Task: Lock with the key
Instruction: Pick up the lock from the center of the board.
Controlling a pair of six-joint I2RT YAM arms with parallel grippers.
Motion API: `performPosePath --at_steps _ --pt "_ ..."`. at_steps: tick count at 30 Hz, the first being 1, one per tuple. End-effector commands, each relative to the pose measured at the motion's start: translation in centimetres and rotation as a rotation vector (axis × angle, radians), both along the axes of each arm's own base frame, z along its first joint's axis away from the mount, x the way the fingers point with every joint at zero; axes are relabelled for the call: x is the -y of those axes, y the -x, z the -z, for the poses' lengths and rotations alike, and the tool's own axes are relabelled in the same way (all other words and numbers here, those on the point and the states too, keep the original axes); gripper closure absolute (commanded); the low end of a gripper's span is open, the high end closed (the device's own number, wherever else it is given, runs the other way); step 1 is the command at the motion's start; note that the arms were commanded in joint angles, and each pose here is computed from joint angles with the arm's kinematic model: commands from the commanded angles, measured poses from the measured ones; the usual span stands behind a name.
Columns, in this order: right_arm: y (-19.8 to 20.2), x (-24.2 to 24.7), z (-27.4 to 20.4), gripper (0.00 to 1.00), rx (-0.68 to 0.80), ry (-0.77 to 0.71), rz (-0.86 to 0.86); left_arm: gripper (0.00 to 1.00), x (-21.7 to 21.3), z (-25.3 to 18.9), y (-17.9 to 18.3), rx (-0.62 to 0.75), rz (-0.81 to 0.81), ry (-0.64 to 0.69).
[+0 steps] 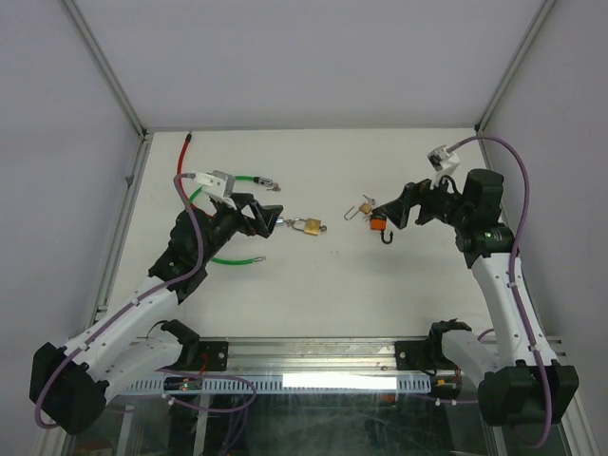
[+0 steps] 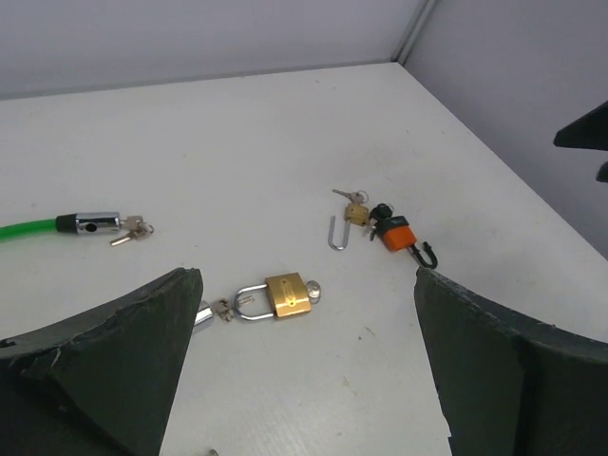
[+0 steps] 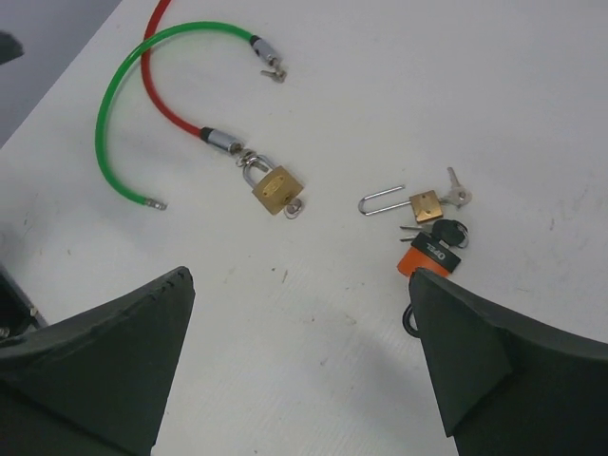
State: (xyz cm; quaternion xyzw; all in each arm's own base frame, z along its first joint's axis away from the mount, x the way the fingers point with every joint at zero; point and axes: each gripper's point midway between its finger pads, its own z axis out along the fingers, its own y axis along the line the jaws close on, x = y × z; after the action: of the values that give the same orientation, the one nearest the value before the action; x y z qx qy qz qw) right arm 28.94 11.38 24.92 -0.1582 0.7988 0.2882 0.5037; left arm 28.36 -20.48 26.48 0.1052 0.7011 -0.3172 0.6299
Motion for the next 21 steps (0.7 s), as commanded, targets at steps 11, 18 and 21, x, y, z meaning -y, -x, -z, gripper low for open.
performPosePath --at_steps 11,18,21 --pt "4.3 -5.6 3.6 0.00 0.193 0.146 -0.573 0.01 0.0 5.3 -5.3 0.033 -0.049 -0.332" --pt "4.6 -5.5 5.3 0.00 0.153 0.185 -0.599 0.01 1.7 8.0 -6.5 -0.079 0.023 -0.358" --pt "4.2 -5.5 5.8 0.00 0.133 0.200 -0.586 0.01 1.9 8.4 -6.5 -0.116 0.035 -0.320"
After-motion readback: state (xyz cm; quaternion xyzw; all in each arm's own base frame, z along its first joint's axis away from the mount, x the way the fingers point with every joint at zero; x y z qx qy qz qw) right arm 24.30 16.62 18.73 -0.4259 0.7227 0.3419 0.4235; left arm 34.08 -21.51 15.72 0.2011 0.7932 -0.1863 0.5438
